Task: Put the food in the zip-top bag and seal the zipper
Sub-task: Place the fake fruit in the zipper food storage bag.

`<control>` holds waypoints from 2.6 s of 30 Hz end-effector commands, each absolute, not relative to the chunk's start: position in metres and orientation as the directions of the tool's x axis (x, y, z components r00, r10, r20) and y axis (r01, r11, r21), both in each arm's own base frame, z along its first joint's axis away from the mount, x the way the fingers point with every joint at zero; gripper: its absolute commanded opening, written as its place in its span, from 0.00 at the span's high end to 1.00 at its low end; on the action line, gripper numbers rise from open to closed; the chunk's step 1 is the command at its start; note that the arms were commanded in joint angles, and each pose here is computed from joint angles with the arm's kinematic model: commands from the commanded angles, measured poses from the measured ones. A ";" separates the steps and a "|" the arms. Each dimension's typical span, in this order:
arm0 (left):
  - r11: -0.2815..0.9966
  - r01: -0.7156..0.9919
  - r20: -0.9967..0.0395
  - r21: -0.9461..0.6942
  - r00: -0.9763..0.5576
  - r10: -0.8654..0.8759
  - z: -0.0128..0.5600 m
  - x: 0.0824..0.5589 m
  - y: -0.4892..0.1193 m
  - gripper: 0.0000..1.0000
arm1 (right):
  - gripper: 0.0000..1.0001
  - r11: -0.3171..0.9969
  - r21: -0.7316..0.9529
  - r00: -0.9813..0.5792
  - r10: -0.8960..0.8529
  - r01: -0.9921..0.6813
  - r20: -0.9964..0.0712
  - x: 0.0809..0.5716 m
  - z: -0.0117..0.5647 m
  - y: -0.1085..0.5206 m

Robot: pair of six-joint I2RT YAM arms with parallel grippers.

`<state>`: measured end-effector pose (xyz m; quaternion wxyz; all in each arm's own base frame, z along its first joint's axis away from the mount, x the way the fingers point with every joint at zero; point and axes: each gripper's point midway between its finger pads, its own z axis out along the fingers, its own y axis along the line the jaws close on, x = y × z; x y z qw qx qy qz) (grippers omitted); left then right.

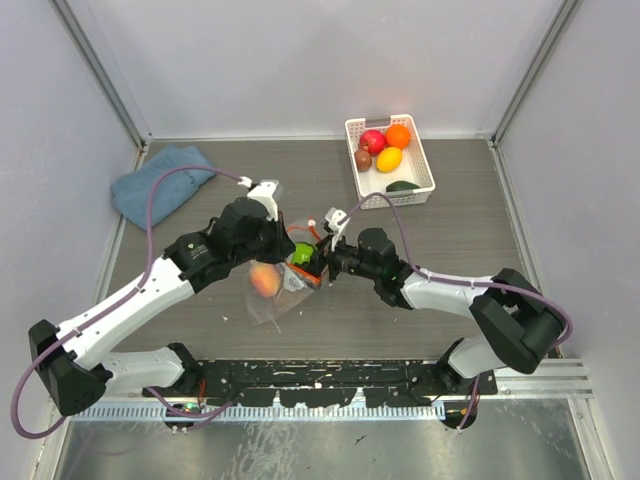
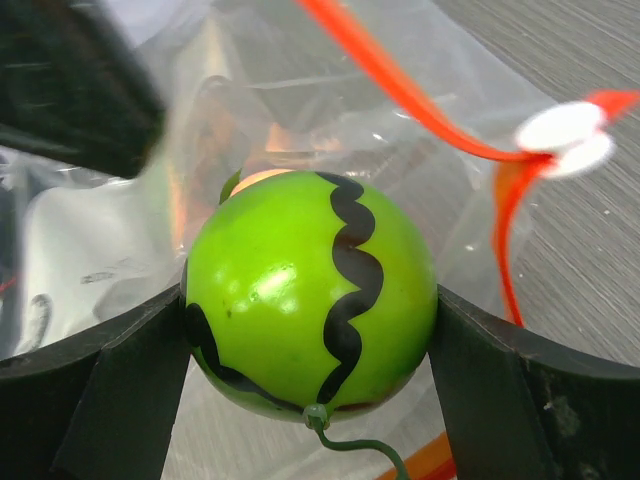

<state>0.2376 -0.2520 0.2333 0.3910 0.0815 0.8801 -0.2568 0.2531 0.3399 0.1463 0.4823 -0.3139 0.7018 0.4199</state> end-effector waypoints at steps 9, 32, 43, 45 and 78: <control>0.792 0.439 -0.716 -0.424 -0.698 0.003 0.243 0.232 -0.274 1.00 | 0.43 0.321 0.010 -0.020 -0.026 -0.947 -0.999 0.238 0.188 0.363; 0.741 0.472 -0.668 -0.478 -0.743 0.042 0.231 0.212 -0.281 1.00 | 0.22 0.648 0.174 -0.072 0.180 -0.742 -0.981 0.310 0.188 0.349; 0.841 0.366 -0.725 -0.398 -0.688 -0.044 0.237 0.233 -0.253 1.00 | 0.00 0.652 0.196 -0.118 0.163 -0.732 -0.980 0.299 0.182 0.338; 0.846 0.354 -0.731 -0.399 -0.680 -0.059 0.240 0.236 -0.252 1.00 | 0.00 0.642 0.184 -0.120 0.141 -0.745 -0.983 0.295 0.184 0.338; 0.860 0.312 -0.741 -0.404 -0.663 -0.107 0.242 0.240 -0.243 1.00 | 0.22 0.817 0.232 -0.393 0.007 -0.528 -0.920 0.294 0.198 0.290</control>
